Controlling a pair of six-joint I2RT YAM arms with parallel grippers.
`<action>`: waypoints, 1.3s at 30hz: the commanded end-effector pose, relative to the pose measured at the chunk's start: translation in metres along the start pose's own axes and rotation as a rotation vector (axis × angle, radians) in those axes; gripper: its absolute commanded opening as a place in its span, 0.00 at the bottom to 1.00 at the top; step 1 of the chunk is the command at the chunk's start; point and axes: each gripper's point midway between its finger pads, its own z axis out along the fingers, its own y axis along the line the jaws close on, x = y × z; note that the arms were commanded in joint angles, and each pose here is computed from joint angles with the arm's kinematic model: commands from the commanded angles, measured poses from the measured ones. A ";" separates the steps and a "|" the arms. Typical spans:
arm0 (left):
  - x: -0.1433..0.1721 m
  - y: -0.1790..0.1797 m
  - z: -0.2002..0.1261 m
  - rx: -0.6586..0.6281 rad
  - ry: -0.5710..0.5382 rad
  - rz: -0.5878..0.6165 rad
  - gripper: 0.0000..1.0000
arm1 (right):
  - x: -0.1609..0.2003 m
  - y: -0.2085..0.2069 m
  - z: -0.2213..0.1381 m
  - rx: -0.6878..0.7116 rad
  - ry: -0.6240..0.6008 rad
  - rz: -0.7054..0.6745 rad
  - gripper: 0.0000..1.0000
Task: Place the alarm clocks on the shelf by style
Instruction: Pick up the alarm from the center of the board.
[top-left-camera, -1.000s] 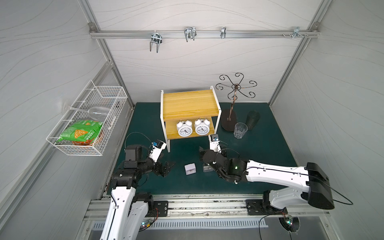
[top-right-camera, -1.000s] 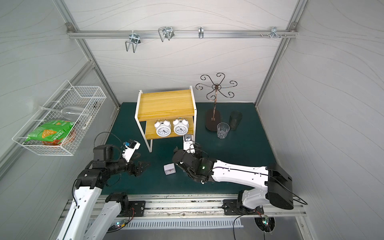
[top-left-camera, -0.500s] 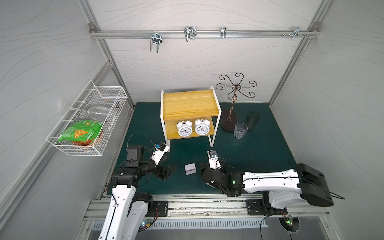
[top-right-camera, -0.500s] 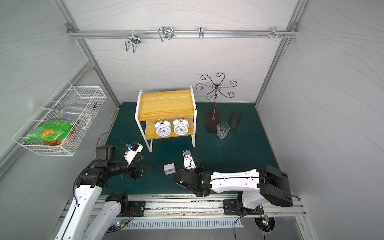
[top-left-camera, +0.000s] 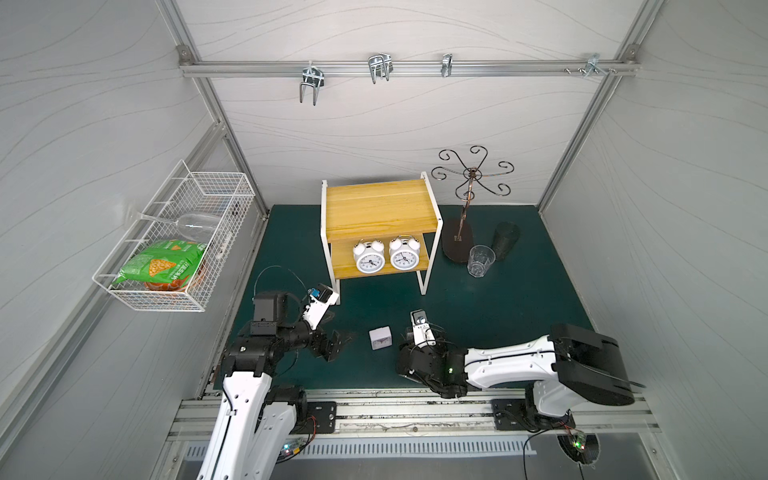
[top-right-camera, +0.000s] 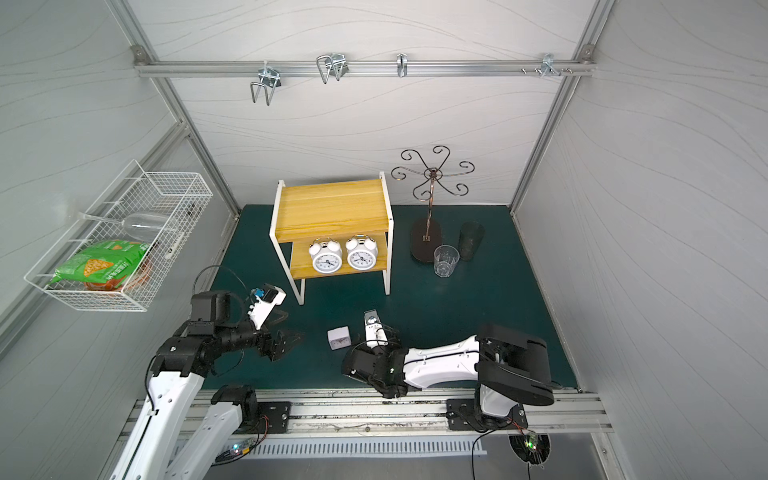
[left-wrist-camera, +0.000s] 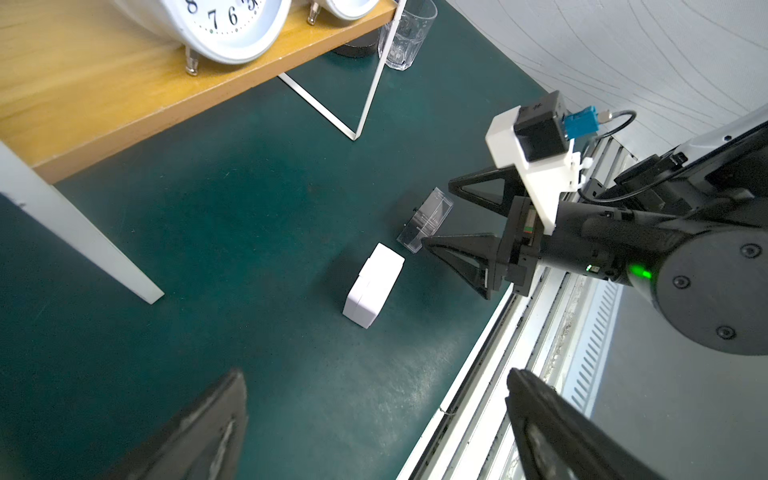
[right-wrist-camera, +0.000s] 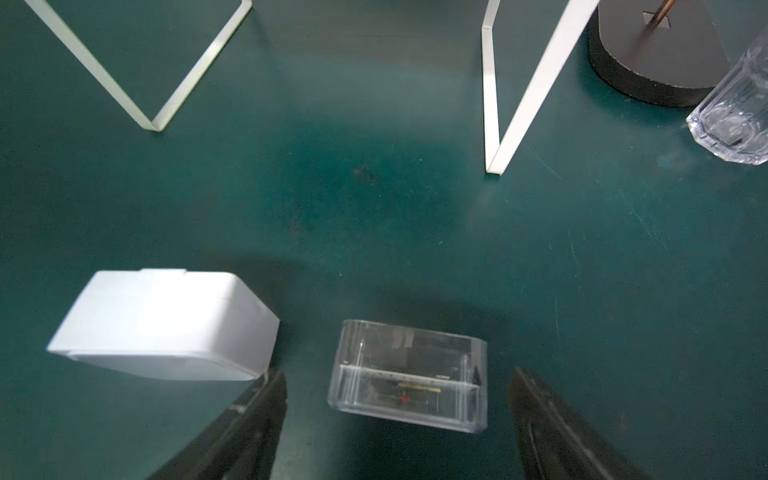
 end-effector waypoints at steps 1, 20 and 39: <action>-0.011 -0.002 -0.005 -0.009 -0.032 0.043 0.99 | 0.007 -0.003 0.005 0.016 -0.009 0.020 0.84; -0.011 -0.002 -0.006 -0.016 -0.034 0.044 0.99 | 0.015 -0.006 0.016 0.041 -0.012 -0.024 0.68; -0.015 -0.002 -0.008 -0.026 -0.038 0.042 0.99 | -0.084 -0.023 -0.039 0.028 -0.057 -0.034 0.62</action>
